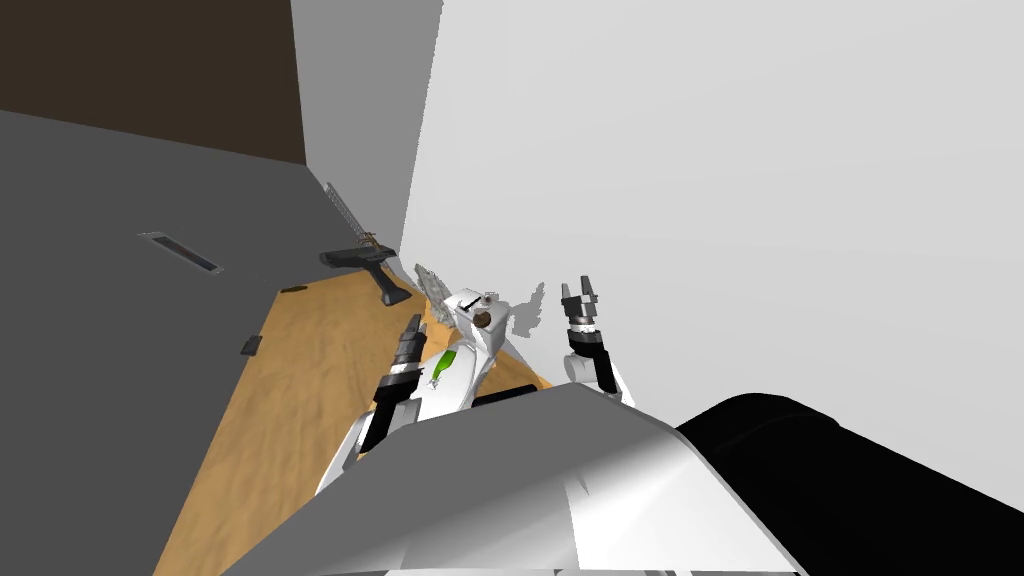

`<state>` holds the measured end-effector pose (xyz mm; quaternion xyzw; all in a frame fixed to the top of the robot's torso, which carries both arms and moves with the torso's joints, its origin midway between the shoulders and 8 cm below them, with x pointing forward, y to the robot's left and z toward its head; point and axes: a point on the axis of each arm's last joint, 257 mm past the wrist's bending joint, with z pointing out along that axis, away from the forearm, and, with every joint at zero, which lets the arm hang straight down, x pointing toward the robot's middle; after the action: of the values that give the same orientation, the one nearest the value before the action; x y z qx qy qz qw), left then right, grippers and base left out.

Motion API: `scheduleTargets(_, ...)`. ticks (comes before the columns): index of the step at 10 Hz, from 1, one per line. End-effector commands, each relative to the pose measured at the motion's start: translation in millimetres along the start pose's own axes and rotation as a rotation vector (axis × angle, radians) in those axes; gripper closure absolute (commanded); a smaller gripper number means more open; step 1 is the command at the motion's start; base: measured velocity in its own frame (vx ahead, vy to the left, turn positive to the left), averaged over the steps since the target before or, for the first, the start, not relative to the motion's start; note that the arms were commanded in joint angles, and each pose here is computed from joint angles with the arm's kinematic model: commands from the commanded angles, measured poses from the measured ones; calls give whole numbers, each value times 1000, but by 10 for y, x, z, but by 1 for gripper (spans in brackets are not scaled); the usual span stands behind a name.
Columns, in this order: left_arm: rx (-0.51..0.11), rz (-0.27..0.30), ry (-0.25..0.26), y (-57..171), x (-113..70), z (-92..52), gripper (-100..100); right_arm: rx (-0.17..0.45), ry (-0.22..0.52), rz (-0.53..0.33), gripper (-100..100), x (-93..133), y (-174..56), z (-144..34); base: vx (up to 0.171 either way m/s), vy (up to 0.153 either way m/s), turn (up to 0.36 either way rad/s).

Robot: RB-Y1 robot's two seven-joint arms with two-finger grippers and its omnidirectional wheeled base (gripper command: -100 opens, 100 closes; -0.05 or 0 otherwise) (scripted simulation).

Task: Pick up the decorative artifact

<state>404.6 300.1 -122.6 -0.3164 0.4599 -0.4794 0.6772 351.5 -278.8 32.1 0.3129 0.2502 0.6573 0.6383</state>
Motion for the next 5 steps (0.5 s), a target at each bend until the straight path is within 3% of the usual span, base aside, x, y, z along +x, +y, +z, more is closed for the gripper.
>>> scheduleTargets(1,-29,3,6,151,15,-9,-100,0,0,0,0,0,0,0,8,74,-32)
scheduleTargets(5,-89,-1,15,465,58,-42,-100,0,0,0,0,0,0,0,-4,49,-33)
